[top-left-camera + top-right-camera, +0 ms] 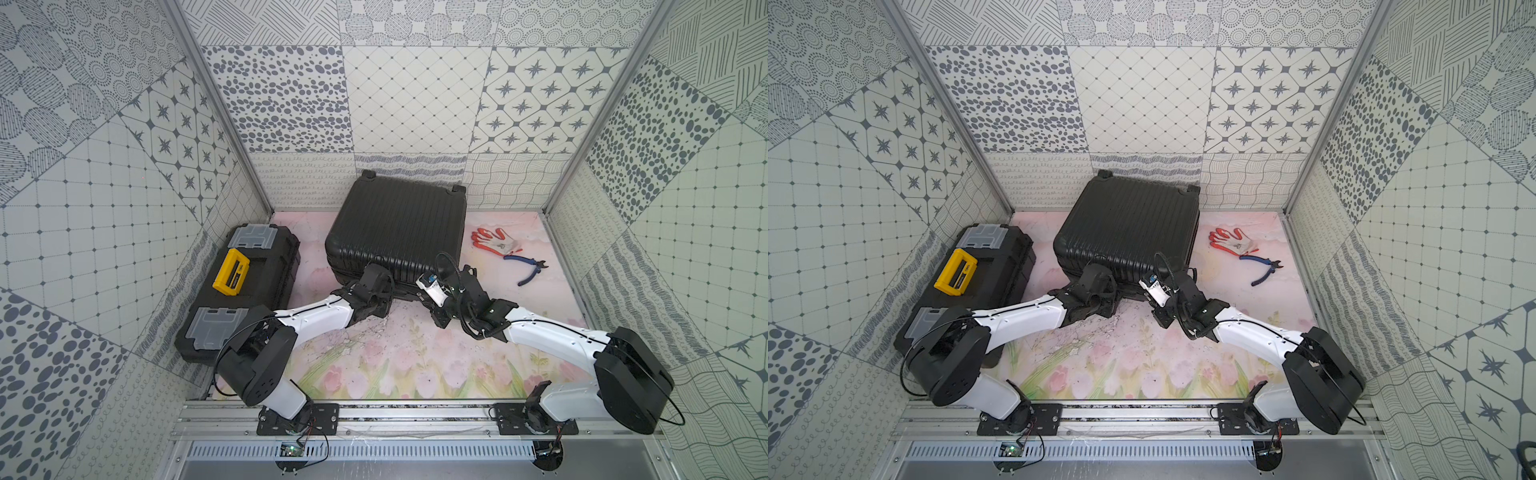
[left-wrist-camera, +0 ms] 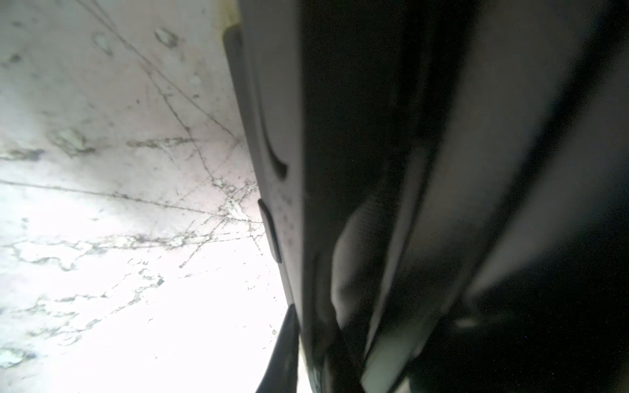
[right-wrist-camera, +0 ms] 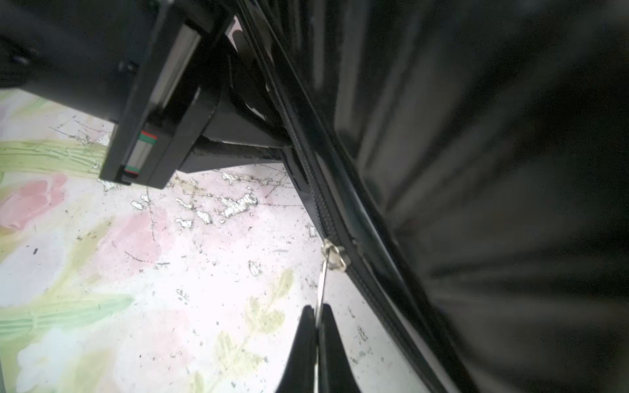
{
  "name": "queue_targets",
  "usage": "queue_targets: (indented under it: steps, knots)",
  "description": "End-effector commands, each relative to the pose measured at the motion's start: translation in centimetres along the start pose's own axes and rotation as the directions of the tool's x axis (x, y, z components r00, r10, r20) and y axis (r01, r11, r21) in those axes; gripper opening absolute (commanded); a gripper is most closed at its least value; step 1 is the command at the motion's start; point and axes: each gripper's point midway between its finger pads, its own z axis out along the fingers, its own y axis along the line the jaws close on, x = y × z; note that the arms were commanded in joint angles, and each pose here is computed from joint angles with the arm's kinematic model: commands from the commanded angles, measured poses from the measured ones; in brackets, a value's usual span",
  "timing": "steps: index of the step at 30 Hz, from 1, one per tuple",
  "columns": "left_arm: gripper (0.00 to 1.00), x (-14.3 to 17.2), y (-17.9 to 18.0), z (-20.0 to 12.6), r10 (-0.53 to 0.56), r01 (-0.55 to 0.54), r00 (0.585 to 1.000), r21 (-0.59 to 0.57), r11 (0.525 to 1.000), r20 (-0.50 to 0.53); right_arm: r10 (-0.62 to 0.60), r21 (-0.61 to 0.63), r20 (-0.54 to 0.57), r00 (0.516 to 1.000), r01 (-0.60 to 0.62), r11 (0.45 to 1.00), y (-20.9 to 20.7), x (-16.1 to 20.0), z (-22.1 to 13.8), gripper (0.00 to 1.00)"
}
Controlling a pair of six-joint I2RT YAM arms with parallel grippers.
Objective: Close the suitcase zippers
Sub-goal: Zip the zipper on the suitcase.
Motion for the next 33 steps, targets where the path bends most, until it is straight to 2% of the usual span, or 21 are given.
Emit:
queue_targets:
  steps: [1,6,15,22,26,28,30,33]
  knots:
    - [0.00,6.0,-5.0,-0.3,0.132,-0.085,0.969,0.216,0.973,-0.211,-0.086,-0.268,0.287,0.954,0.166,0.949,8.0,-7.7,-0.8,0.00]
    - [0.00,7.5,-5.2,-0.6,0.150,-0.090,0.958,0.240,0.967,-0.246,0.007,-0.329,0.375,0.927,0.126,0.936,9.2,-8.9,0.0,0.00]
    - [0.00,9.5,-6.3,-1.5,0.183,-0.097,0.938,0.284,0.954,-0.294,0.013,-0.327,0.391,0.920,0.125,0.937,9.1,-10.0,3.1,0.00]
    - [0.00,7.9,-4.5,-1.6,0.172,-0.113,0.954,0.239,0.965,-0.246,0.030,-0.271,0.348,0.937,0.070,0.960,7.2,-8.0,3.3,0.01]
    - [0.00,6.2,-2.7,-1.6,0.153,-0.111,0.966,0.198,0.974,-0.208,0.028,-0.237,0.295,0.955,0.045,0.971,6.0,-5.5,2.2,0.14]
    - [0.00,5.3,-2.0,-1.6,0.149,-0.115,0.971,0.177,0.977,-0.188,0.010,-0.216,0.269,0.963,0.051,0.975,5.7,-4.5,1.4,0.27]
    - [0.04,4.6,-1.5,-1.7,0.143,-0.115,0.974,0.160,0.980,-0.176,-0.001,-0.198,0.248,0.969,0.051,0.979,5.5,-3.8,0.7,0.39]
    - [0.09,3.9,-1.1,-1.9,0.136,-0.111,0.976,0.149,0.983,-0.168,-0.007,-0.188,0.220,0.975,0.049,0.981,5.3,-2.8,-0.7,0.47]
